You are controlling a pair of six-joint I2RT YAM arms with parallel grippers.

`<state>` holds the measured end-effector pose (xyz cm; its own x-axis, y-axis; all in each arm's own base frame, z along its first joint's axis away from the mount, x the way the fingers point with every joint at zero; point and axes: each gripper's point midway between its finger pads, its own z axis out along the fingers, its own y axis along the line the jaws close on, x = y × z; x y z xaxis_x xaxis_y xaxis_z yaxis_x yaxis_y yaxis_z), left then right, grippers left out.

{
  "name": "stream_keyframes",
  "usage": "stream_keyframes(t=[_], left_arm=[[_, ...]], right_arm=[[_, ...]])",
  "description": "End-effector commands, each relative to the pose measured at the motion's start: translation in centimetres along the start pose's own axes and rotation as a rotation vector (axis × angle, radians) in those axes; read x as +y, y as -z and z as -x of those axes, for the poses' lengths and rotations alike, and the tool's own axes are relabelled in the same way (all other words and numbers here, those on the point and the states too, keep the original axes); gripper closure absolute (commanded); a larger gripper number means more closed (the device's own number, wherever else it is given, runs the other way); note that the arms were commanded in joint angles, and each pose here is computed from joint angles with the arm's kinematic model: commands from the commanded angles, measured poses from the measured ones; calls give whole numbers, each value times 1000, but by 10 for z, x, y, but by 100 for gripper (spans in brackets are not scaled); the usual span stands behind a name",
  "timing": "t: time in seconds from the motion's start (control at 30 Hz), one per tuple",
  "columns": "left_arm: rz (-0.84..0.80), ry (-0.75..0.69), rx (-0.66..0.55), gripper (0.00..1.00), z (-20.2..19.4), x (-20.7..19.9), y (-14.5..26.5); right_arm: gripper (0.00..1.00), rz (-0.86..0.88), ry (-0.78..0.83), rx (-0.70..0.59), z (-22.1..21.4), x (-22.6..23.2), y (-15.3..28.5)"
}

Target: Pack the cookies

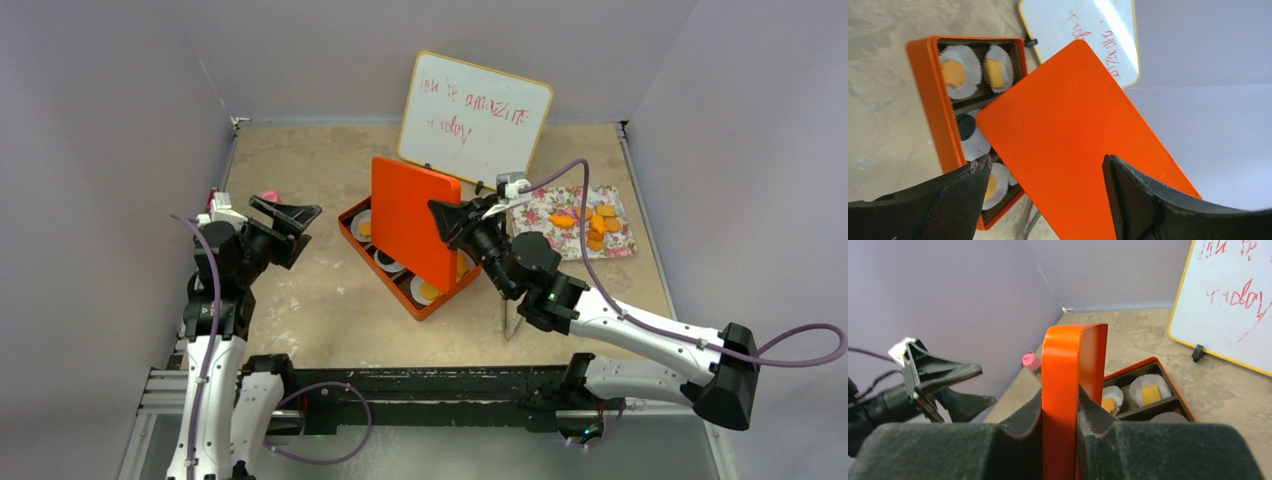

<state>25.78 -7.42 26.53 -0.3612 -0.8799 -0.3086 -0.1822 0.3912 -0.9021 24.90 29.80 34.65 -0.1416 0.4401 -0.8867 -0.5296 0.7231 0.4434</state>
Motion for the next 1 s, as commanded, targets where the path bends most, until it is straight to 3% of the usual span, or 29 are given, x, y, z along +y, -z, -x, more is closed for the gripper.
stream_keyframes(t=[0.0,0.53,0.97], left_arm=[[-136,19,29,20,-6,-32,-4],[-156,138,149,20,-49,-37,-33],[-329,189,167,21,-72,-87,-48]], right_arm=[[100,7,-253,-272,83,11,1],[100,26,-504,-456,134,16,-11],[100,65,-606,-447,126,21,-16]])
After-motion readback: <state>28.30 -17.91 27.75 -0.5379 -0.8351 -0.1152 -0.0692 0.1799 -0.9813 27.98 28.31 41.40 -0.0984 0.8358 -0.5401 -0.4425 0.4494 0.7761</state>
